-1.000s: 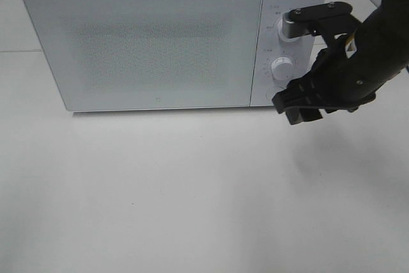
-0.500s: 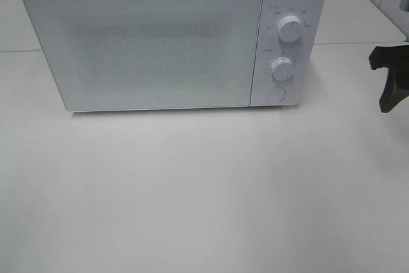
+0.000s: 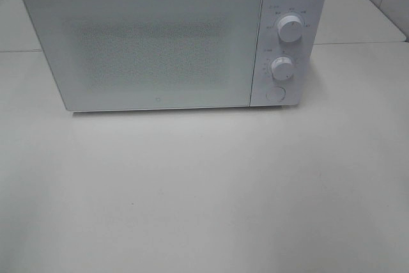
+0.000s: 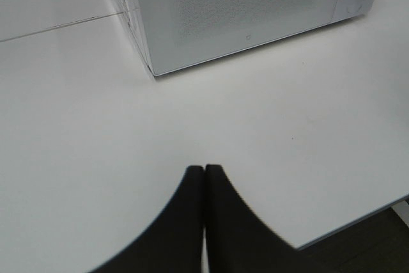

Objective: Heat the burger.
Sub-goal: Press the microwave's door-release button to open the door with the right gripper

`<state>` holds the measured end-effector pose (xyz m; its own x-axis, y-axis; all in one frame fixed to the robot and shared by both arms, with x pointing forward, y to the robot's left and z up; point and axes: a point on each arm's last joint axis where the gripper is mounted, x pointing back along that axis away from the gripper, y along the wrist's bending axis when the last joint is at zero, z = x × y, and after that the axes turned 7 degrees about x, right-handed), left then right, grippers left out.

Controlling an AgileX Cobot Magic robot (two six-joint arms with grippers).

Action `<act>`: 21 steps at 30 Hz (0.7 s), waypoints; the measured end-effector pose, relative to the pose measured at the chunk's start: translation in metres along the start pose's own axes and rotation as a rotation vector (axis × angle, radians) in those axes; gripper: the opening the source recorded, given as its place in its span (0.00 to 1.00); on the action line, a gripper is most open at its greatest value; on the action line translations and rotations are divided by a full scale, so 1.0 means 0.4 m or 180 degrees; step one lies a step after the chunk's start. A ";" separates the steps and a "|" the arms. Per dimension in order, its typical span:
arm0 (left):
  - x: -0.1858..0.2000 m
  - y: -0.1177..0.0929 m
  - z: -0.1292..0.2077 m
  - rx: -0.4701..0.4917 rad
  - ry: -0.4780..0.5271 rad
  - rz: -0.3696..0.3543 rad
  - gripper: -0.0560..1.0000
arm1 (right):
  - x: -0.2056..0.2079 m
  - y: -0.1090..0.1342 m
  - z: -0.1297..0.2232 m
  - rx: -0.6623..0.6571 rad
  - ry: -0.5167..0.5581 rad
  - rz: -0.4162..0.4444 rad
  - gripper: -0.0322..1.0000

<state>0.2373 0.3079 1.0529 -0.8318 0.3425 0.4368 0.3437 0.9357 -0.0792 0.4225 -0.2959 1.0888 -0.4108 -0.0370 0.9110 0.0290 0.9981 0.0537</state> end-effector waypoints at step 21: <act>0.000 0.000 0.000 0.0000 0.0000 0.0000 0.05 | 0.073 -0.013 0.339 0.0277 -0.1407 -0.0005 0.62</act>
<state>0.2373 0.3079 1.0529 -0.8318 0.3425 0.4368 0.3437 0.9357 -0.0792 0.2867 -0.2955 1.0597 -0.7611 -0.0332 0.6478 -0.0408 0.9992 0.0032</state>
